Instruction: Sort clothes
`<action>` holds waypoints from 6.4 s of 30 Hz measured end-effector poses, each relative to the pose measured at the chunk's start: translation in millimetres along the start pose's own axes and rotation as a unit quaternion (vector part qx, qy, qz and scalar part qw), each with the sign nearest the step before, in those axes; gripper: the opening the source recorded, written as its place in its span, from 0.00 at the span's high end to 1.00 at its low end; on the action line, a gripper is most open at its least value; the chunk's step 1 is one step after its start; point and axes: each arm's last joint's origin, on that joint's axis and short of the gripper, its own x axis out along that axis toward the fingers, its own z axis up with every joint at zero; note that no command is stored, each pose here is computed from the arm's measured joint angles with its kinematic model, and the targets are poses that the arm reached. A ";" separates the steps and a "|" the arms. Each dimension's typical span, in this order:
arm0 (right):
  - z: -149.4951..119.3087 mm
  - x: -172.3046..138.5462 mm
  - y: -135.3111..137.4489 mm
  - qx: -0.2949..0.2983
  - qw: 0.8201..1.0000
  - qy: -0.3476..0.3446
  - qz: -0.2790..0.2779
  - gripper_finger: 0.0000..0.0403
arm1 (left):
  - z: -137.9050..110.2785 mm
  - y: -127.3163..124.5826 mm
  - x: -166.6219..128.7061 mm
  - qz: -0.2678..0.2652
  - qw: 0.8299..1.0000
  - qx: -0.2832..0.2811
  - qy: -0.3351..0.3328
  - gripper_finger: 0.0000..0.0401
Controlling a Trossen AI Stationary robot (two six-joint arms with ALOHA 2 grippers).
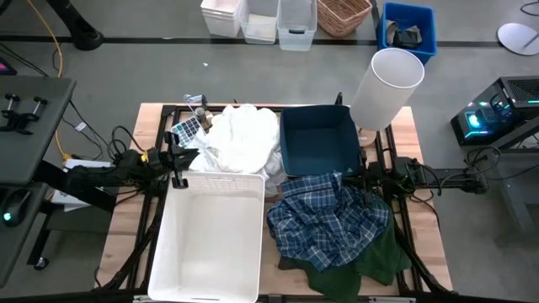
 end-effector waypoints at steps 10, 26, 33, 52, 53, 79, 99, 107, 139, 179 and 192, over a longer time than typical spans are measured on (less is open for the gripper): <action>0.0 0.0 0.0 0.000 1.000 0.000 0.000 1.00 | 0.2 0.0 0.0 0.000 1.000 0.000 0.000 0.94; 0.0 0.0 0.0 0.000 1.000 0.000 0.000 1.00 | 0.1 0.1 0.0 0.000 1.000 0.000 0.000 0.94; -0.1 0.0 0.0 0.000 1.000 0.000 0.000 1.00 | 0.1 0.0 0.0 0.000 1.000 0.000 0.000 0.94; 0.0 0.0 0.0 0.000 1.000 0.000 0.000 1.00 | 0.0 0.0 0.0 0.000 1.000 0.000 0.000 0.94; 0.0 0.0 0.0 0.000 1.000 0.000 0.000 1.00 | 0.0 0.0 0.0 0.000 1.000 0.000 0.000 0.94; 0.0 0.0 0.0 0.000 1.000 0.000 0.000 1.00 | 0.0 0.0 0.0 0.000 1.000 0.000 0.000 0.94; 0.0 0.0 0.0 0.000 1.000 0.000 0.000 1.00 | 0.2 0.1 0.0 0.000 1.000 0.000 0.000 0.94; 0.0 0.0 0.0 0.000 1.000 0.000 0.000 1.00 | 0.1 0.0 0.0 0.000 1.000 0.000 0.000 0.94; -0.1 0.0 0.0 0.000 1.000 0.000 0.000 1.00 | 0.1 0.0 0.0 0.000 1.000 0.000 0.000 0.94; 0.1 0.0 0.0 0.000 1.000 0.000 0.000 1.00 | 39.8 10.5 57.9 0.075 0.933 -0.298 0.190 0.94; 0.1 0.0 0.0 0.000 1.000 0.000 0.000 1.00 | 18.7 59.3 202.8 0.104 0.802 -0.200 0.554 0.83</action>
